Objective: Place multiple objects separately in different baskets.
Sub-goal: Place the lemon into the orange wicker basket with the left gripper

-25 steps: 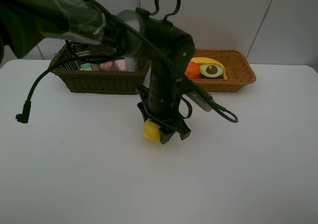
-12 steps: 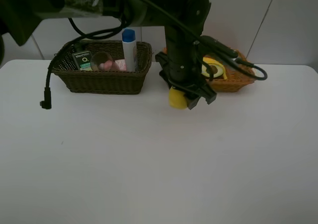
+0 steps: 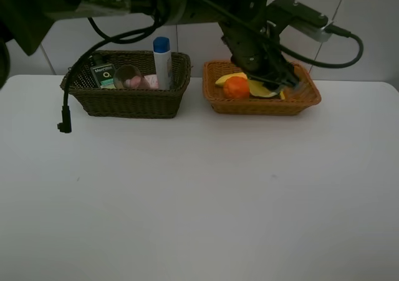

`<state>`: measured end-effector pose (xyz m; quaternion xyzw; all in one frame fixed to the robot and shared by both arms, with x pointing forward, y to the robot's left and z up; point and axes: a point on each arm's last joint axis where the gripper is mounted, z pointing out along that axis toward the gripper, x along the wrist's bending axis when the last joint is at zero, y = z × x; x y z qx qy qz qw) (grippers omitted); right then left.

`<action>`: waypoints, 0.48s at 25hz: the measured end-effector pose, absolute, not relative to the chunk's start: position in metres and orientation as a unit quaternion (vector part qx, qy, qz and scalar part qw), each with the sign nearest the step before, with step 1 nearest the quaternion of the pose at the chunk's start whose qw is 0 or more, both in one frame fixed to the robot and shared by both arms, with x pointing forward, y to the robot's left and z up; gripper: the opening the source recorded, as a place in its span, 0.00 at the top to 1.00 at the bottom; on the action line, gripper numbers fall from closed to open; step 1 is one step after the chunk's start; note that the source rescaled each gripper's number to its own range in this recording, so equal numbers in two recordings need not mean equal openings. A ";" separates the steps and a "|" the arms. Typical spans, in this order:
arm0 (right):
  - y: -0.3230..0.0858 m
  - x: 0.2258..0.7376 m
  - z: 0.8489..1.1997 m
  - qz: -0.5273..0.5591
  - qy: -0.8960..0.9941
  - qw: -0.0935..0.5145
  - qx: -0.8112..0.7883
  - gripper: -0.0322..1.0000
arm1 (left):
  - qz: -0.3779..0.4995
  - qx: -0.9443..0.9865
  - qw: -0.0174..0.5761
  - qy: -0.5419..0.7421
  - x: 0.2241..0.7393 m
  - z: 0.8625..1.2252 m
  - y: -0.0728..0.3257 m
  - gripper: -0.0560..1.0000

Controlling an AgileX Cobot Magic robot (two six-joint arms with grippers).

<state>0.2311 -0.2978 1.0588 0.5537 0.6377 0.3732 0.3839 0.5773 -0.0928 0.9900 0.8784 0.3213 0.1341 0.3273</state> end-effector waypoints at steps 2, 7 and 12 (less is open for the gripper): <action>-0.298 0.231 1.059 0.373 0.638 0.384 0.554 0.10 | 0.145 0.866 0.357 0.317 0.583 0.990 -0.096 0.21; -0.298 0.231 1.059 0.373 0.638 0.384 0.554 0.10 | 0.170 0.836 0.420 0.310 0.597 0.985 -0.102 0.21; -0.298 0.231 1.059 0.373 0.638 0.384 0.554 0.10 | 0.187 0.813 0.457 0.307 0.610 0.970 -0.104 0.21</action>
